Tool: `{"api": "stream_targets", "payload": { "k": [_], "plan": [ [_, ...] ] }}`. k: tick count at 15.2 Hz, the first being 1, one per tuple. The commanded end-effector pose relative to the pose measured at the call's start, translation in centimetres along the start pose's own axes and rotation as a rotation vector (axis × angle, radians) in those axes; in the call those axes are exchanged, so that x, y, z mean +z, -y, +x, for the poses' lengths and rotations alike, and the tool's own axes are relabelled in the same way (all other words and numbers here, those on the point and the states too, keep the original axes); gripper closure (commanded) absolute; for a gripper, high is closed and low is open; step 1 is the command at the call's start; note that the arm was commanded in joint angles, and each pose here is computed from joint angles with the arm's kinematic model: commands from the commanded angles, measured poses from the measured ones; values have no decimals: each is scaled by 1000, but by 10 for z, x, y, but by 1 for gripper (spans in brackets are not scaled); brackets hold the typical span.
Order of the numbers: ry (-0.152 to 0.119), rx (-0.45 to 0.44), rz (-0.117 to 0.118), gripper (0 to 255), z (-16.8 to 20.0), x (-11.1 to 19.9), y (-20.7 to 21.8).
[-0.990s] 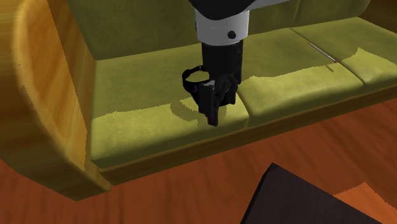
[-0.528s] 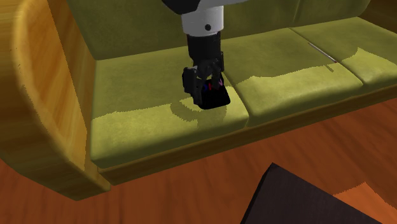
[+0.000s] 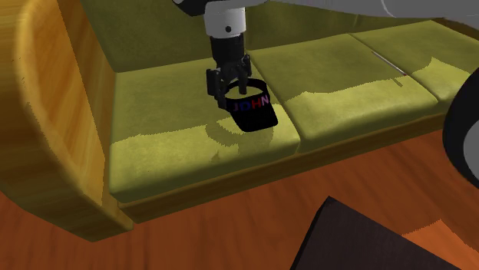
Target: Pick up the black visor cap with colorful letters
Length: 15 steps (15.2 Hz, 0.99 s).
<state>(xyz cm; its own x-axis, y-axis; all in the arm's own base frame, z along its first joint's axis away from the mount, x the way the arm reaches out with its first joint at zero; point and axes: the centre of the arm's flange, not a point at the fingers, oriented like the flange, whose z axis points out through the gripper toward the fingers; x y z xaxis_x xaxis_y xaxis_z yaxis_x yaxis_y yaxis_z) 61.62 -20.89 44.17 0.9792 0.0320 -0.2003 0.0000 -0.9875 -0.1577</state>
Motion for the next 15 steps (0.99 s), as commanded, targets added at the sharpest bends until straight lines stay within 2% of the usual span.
{"api": "stream_targets", "payload": {
  "k": [1, 4, 11, 13, 14, 15],
  "plan": [
    [-1, 4, 1, 0, 22, 1, -17],
    [-2, 10, 2, 0, 48, 1, -36],
    [-2, 10, 2, 0, 56, 40, -42],
    [-2, 10, 2, 0, 56, 40, -42],
    [-2, 10, 2, 255, 56, 40, -43],
    [-2, 10, 2, 255, 56, 40, -43]
  ]
}}
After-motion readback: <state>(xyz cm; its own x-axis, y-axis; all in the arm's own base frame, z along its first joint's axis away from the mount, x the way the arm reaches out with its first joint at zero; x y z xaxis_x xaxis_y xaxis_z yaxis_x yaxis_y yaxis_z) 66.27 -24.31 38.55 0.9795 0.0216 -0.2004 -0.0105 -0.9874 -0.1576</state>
